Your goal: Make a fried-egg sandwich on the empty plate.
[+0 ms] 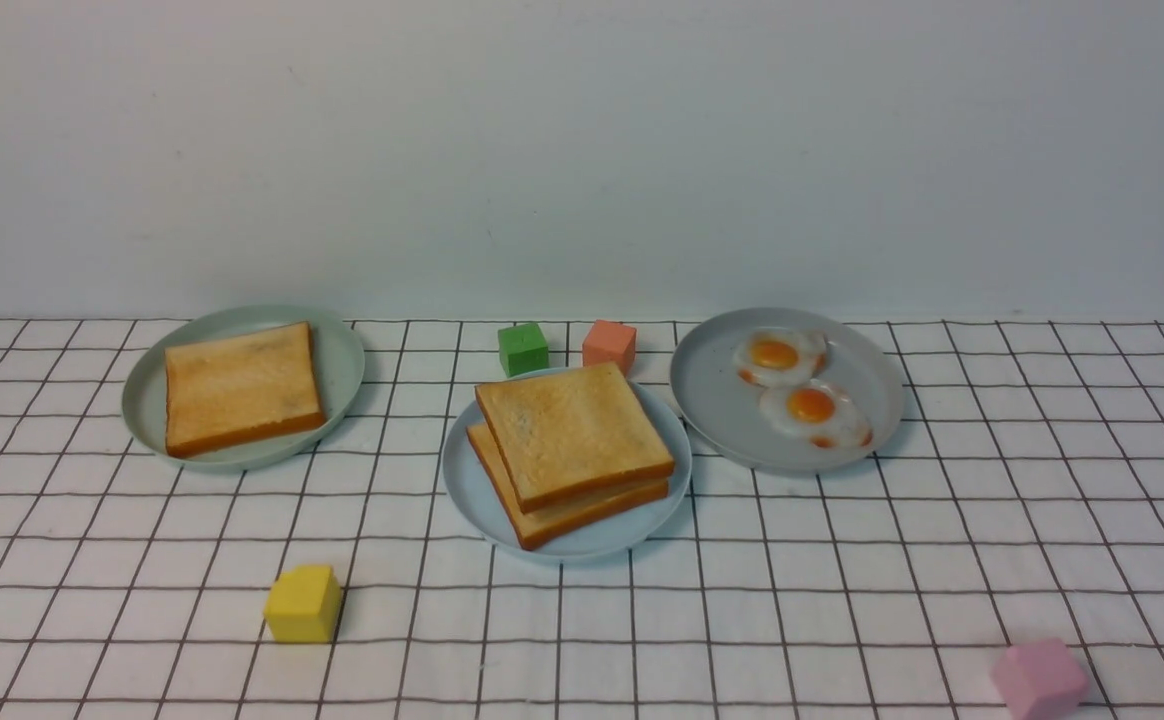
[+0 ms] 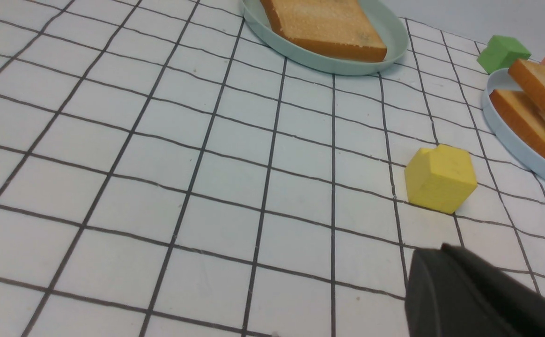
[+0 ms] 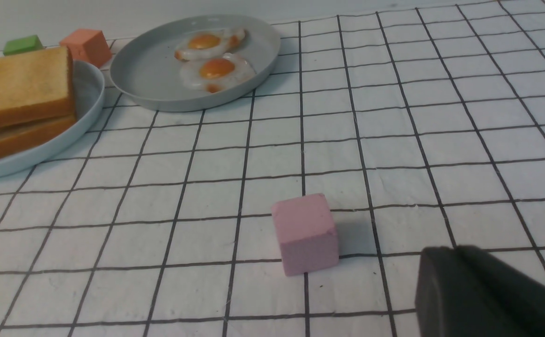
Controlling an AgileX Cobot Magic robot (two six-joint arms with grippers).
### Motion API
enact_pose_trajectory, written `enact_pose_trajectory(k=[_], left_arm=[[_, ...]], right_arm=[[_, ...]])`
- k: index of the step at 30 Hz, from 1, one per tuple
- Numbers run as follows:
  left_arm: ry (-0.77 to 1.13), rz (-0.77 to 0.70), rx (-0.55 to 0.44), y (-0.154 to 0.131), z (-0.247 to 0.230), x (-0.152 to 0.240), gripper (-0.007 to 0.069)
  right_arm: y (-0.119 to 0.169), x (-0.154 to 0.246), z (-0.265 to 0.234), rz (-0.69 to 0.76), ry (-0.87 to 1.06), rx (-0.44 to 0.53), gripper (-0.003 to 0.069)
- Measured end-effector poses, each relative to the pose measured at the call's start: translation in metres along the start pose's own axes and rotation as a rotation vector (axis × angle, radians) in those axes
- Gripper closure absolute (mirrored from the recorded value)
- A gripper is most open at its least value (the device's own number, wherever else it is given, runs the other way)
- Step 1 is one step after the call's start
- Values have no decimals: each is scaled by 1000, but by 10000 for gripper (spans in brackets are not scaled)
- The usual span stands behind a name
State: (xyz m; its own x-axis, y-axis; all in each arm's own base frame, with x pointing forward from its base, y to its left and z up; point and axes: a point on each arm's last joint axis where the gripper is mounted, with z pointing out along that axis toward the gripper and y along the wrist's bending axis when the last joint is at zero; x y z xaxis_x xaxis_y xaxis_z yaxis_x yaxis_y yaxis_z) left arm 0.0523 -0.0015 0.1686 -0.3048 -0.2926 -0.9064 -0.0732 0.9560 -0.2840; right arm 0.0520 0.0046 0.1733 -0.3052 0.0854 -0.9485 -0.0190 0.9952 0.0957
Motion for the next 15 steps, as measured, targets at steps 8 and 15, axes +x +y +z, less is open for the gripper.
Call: enact_pose_trajectory(k=[8, 15], left_arm=[[0, 1, 0, 0, 0, 0, 638], [0, 1, 0, 0, 0, 0, 635]], right_arm=[[0, 0, 0, 0, 0, 0, 603], [0, 0, 0, 0, 0, 0, 595]])
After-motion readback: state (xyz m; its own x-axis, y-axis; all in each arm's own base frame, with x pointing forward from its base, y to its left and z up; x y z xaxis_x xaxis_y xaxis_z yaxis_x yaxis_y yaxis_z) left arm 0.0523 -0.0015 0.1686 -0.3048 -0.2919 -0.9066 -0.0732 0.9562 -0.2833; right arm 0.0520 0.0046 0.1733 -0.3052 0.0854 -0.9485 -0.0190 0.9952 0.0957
